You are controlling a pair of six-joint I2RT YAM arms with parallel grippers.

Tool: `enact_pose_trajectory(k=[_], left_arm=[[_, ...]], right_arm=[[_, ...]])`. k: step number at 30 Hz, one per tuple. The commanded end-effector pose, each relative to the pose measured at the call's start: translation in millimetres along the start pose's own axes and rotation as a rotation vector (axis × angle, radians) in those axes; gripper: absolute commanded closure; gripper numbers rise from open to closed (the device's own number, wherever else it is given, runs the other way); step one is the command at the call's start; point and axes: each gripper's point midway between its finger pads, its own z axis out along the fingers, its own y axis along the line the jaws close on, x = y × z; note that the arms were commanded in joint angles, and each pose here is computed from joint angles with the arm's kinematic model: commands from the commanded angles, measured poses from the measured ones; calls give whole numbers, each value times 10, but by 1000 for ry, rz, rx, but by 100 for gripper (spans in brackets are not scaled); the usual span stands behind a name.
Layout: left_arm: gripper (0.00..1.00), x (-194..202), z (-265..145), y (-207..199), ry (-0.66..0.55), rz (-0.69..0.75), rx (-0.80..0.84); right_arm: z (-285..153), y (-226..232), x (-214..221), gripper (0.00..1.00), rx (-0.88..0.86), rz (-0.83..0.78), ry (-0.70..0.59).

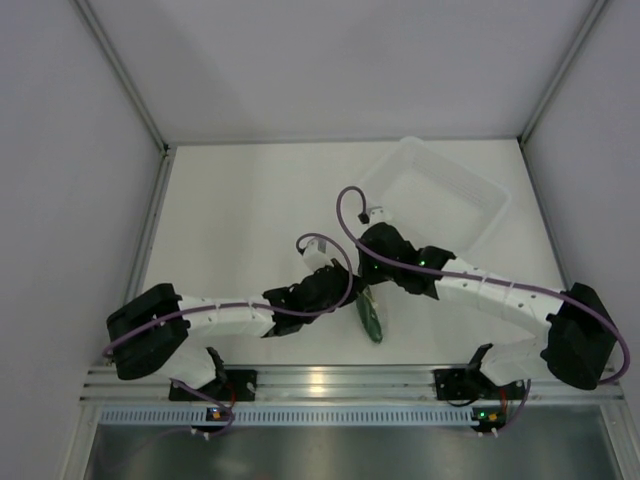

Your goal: Open the zip-top bag and remove the fake food

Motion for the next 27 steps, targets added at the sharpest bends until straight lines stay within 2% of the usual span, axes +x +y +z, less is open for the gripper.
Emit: enact_pose_trajectory(k=[1, 8, 12, 17, 22, 27], left_arm=[[100, -212, -128, -430, -53, -61, 119], [100, -314, -163, -733, -60, 0, 151], [100, -329, -128, -721, -64, 58, 112], [100, -319, -105, -851, -49, 89, 134], [100, -258, -54, -1091, -12, 123, 183], [100, -250, -79, -1374, -6, 147, 239]], right_arm=[[-35, 36, -98, 85, 1, 48, -58], [-165, -29, 52, 86, -37, 101, -77], [-333, -89, 41, 86, -51, 119, -108], [-416, -71, 102, 86, -169, 164, -102], [-372, 81, -10, 84, -319, 301, -138], [-271, -187, -97, 81, -248, 466, -222]])
